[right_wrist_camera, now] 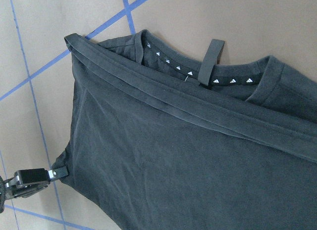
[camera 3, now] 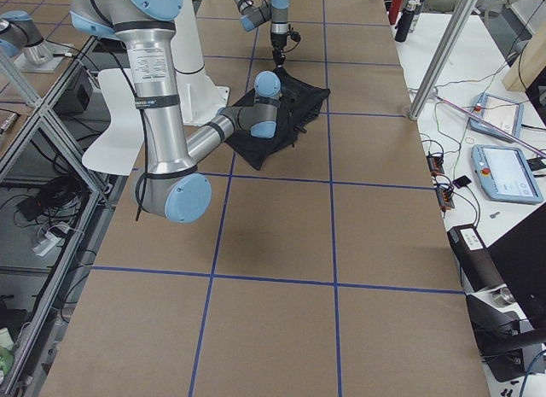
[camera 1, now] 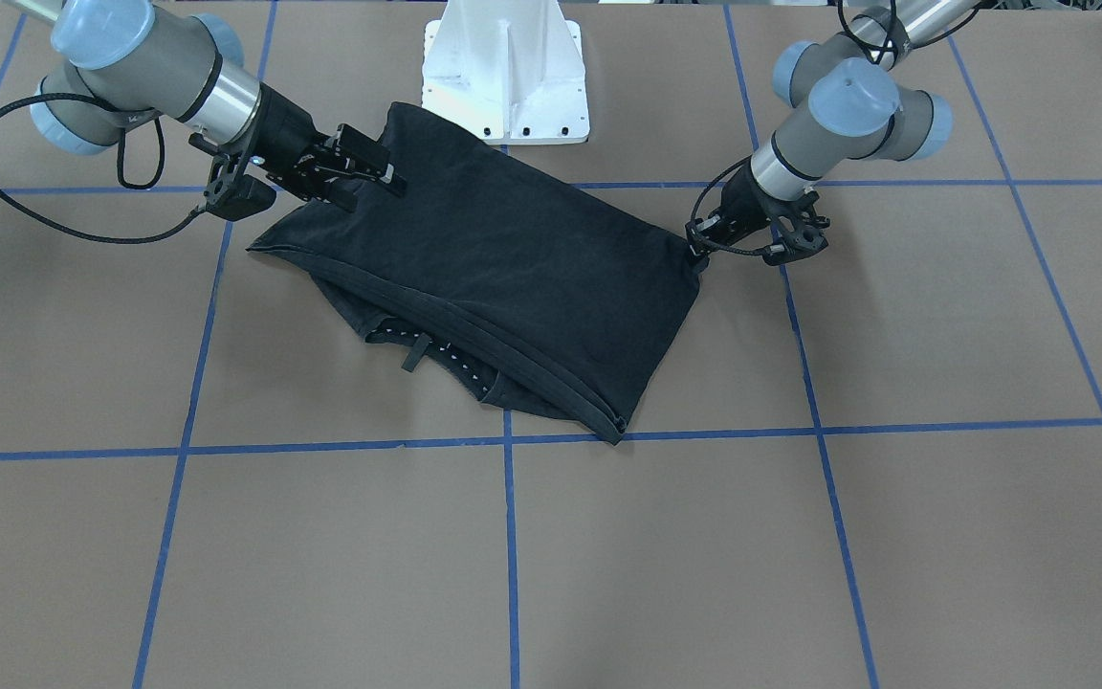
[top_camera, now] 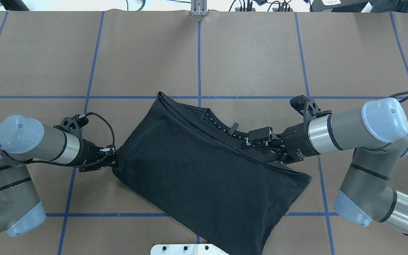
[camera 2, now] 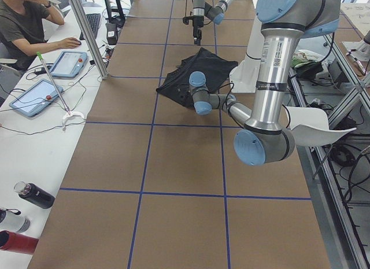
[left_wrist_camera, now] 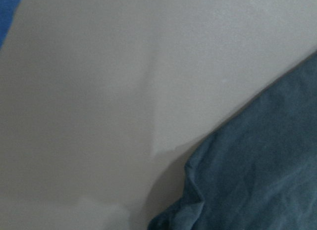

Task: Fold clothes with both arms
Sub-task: 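Grasp the shirt's far corner with the left gripper while the right gripper holds, then pull the far corner away with the left gripper while the right releases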

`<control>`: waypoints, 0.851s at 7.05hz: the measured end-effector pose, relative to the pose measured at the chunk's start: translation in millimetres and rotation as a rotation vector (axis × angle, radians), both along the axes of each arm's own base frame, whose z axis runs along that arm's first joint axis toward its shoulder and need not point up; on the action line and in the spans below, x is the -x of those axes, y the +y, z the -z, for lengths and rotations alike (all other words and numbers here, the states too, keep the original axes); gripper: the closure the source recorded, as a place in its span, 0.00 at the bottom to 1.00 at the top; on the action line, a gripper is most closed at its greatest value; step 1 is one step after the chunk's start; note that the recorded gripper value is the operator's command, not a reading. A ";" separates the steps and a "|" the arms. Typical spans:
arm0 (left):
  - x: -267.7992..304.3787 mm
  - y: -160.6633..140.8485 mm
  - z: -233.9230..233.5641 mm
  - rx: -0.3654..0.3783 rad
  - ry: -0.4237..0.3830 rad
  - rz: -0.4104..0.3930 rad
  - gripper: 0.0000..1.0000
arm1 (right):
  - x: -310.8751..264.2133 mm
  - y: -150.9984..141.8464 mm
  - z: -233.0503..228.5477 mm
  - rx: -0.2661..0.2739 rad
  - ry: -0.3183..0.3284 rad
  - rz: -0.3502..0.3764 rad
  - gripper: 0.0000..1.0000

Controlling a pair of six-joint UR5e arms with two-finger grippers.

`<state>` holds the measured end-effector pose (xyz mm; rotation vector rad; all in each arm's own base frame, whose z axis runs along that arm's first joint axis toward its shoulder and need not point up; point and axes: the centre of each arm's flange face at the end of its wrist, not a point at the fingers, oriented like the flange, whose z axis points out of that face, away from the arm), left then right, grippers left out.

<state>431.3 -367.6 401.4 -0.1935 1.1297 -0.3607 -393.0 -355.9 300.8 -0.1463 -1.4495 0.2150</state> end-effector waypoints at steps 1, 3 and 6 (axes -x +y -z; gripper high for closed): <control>7.5 -10.3 -1.9 0.004 -0.010 0.023 1.00 | -0.1 -0.6 -0.4 0.003 0.001 -0.002 0.00; 26.4 -53.4 -2.4 0.018 -0.045 0.106 1.00 | -1.0 -2.5 -3.1 0.011 0.006 -0.010 0.00; 14.1 -160.6 35.4 0.036 -0.077 0.230 1.00 | -4.2 -5.5 -11.2 0.021 0.021 -0.032 0.00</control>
